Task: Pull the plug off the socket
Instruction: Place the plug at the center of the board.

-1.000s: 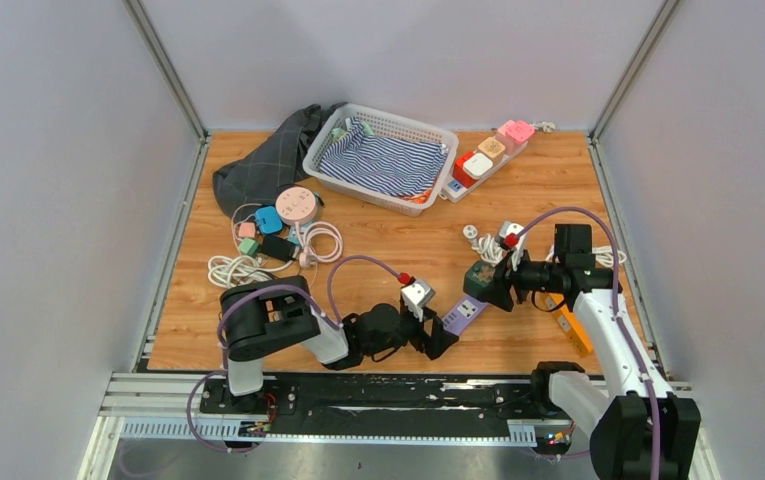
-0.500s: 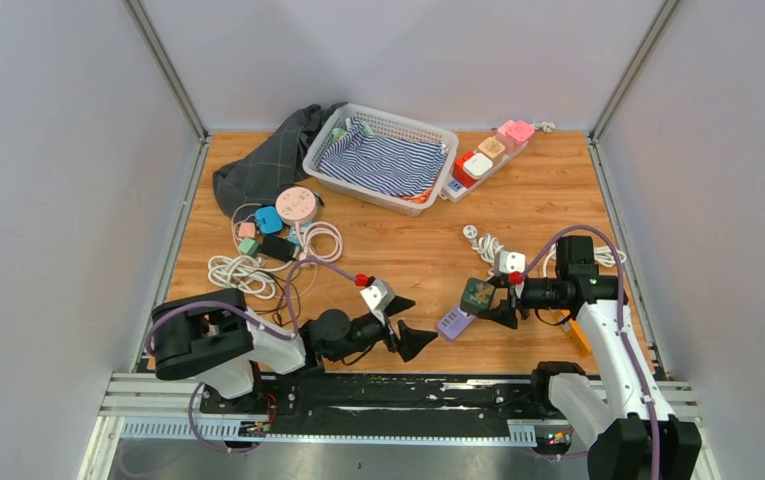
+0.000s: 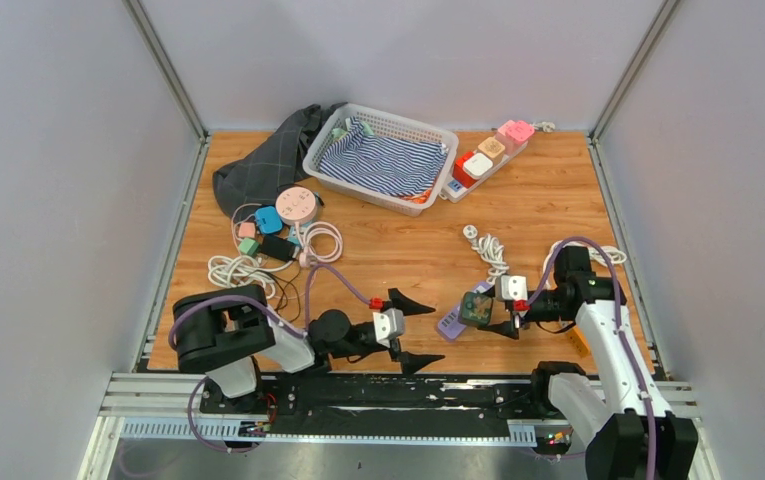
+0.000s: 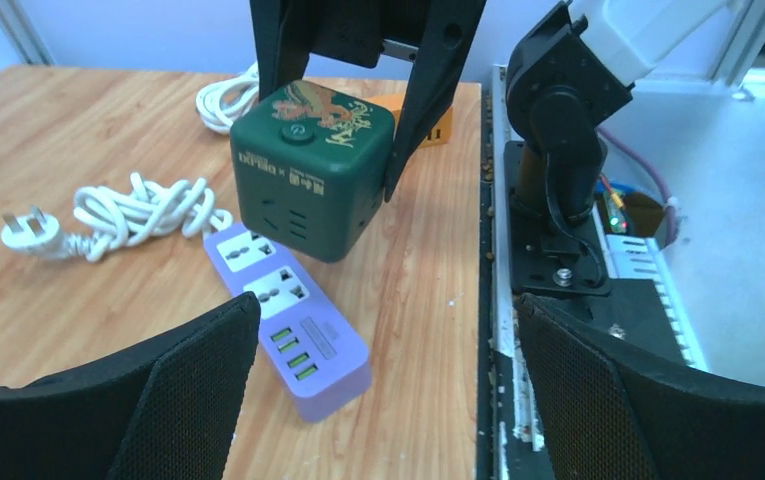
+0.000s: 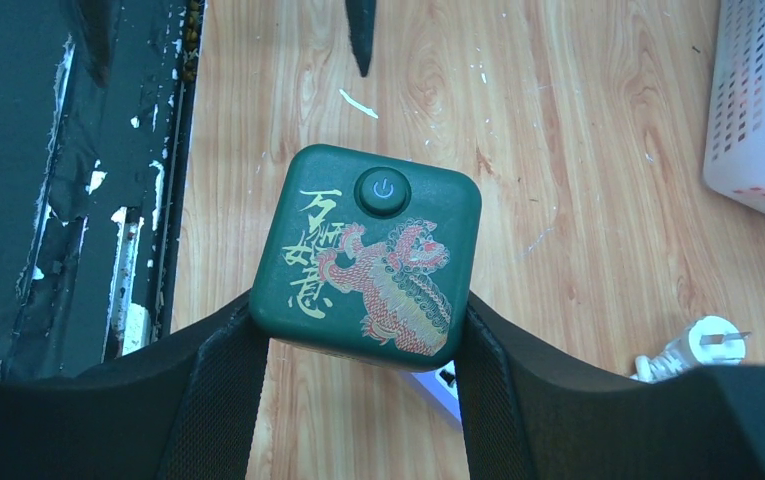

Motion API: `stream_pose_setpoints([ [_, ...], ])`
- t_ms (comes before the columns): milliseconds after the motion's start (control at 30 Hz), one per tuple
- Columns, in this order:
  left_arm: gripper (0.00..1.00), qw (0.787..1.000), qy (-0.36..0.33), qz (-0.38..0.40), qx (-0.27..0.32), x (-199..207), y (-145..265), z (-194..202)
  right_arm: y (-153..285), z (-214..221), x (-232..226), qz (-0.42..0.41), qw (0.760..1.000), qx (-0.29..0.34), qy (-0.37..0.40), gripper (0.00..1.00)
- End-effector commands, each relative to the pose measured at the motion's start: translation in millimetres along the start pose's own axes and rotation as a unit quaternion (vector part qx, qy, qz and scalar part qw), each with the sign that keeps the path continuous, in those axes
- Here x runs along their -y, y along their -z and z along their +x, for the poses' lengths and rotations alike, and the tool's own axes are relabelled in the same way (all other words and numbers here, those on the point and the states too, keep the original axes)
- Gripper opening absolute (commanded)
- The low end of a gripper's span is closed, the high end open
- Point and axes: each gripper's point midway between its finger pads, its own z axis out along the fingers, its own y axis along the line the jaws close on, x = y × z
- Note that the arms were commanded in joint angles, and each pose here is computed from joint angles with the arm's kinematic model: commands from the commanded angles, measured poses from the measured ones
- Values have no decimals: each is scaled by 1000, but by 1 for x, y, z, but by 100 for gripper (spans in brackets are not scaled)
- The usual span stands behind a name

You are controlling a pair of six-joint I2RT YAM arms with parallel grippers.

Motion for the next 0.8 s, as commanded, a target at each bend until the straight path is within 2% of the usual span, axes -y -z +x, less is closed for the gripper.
stream_pose_setpoints([
  [0, 100, 995, -103, 14, 8, -6, -12, 0, -3, -8, -12, -8, 999, 35, 23, 0],
  [133, 100, 985, -172, 2, 9, -13, -22, 0, -4, -10, -19, -18, 998, 44, 33, 0],
  [267, 100, 978, -206, -22, 6, -26, -34, 1, -5, -9, -22, -19, 998, 49, 38, 0],
  [567, 99, 977, -211, 10, -1, -20, -55, 13, -8, -5, -26, -23, 998, 57, 33, 0],
  [767, 87, 976, -204, 72, -11, -1, -64, 23, -9, -3, -26, -23, 998, 55, 33, 0],
])
